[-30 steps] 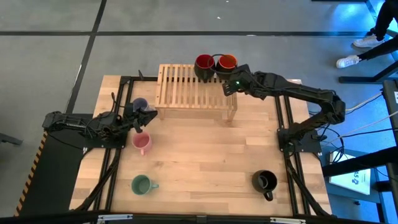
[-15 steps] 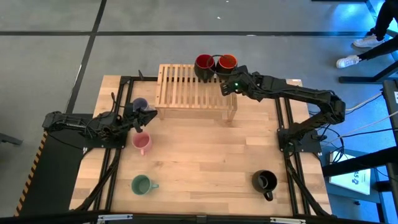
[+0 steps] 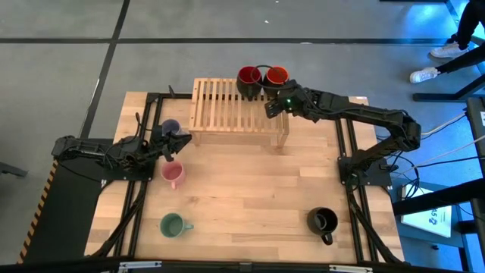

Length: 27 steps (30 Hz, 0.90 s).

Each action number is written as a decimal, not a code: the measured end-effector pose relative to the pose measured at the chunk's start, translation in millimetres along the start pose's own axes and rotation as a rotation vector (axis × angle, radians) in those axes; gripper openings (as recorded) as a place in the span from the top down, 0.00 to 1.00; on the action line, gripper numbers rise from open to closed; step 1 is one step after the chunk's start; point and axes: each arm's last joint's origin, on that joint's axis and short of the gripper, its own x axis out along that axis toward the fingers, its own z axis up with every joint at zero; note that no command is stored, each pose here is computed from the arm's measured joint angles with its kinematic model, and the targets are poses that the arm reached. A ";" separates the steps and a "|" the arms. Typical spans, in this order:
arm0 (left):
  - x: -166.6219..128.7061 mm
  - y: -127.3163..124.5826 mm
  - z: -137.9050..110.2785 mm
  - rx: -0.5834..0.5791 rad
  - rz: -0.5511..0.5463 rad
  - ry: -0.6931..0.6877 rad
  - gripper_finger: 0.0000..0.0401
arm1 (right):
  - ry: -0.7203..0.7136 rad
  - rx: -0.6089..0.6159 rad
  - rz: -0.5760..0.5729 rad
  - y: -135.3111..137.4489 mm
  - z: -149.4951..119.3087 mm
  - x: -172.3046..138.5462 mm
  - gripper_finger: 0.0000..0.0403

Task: Place coffee mugs
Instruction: Adjust the black orange mugs on the shelf, then put the black mugs on the shelf

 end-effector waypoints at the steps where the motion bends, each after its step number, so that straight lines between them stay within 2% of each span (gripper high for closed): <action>1: 0.0 0.0 0.0 0.000 0.000 0.000 0.76 | 0.002 -0.005 0.010 0.4 0.2 0.0 0.38; 7: 0.0 -0.6 0.6 -0.004 -0.006 -0.005 0.76 | 0.000 -0.027 0.002 0.1 1.5 -2.2 0.38; 10: 0.0 -1.5 1.7 -0.011 -0.016 -0.015 0.76 | 0.026 -0.014 0.033 4.6 9.4 -19.0 0.38; 12: -0.1 -2.1 2.2 -0.014 -0.024 -0.018 0.76 | 0.112 -0.015 0.099 8.4 13.9 -38.7 0.38; 16: -0.1 -3.5 1.5 -0.015 -0.067 0.014 0.76 | 0.306 -0.010 0.310 30.2 11.6 -86.8 0.38; 21: -0.4 -5.4 -0.2 0.025 -0.135 0.068 0.76 | 0.420 -0.033 0.533 68.4 -15.8 -141.6 0.38; 23: -0.5 -5.9 -0.5 0.030 -0.151 0.080 0.76 | 0.479 -0.020 0.565 78.8 -33.1 -159.8 0.38; 27: -0.6 -6.1 -1.3 0.027 -0.166 0.098 0.76 | 0.581 0.035 0.560 91.9 -73.7 -191.1 0.38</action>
